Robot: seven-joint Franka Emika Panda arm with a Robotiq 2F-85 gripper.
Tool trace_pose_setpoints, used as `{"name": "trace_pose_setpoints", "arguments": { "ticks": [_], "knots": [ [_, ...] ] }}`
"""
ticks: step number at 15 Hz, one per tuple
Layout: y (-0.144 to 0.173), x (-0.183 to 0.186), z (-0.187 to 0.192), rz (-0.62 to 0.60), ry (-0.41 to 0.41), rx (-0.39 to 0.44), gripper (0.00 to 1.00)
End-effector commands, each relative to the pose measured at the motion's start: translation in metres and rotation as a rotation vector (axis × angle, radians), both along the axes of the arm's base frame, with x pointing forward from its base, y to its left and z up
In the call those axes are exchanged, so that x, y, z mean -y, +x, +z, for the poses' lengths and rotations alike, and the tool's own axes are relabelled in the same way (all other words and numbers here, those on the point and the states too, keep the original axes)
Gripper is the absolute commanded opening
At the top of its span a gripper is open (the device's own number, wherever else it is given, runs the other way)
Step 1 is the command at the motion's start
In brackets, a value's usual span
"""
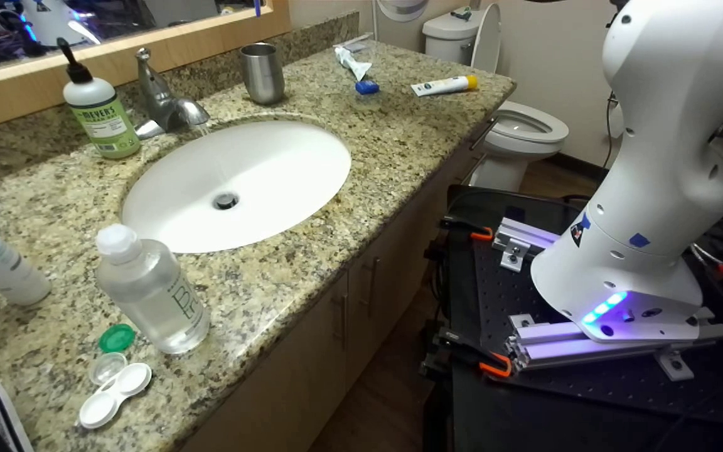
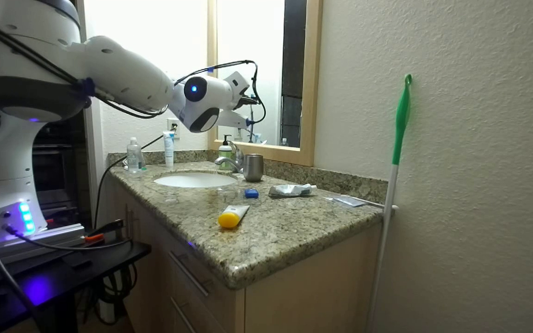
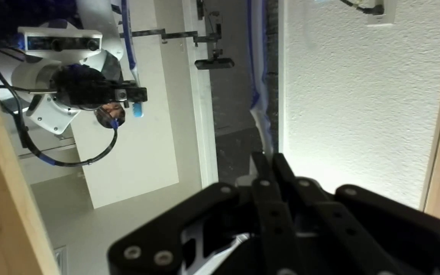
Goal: Turn the faucet handle upwards pick up the toothbrush wash it and then place it in the cup afterward turn the faucet handle downwards
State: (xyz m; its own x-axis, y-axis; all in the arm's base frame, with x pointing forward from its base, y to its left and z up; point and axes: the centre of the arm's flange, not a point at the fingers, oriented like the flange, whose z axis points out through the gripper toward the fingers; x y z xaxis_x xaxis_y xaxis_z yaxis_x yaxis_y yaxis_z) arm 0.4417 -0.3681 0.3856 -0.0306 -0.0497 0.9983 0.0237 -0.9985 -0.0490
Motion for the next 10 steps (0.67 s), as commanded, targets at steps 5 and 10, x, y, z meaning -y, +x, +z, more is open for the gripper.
{"name": "trace_pose_setpoints", "arguments": {
  "ticks": [5,10],
  "knots": [
    [-0.002,0.015,-0.01,-0.022,0.009,0.019,0.01],
    [0.013,0.017,-0.029,-0.017,-0.002,-0.012,0.01]
  ]
}}
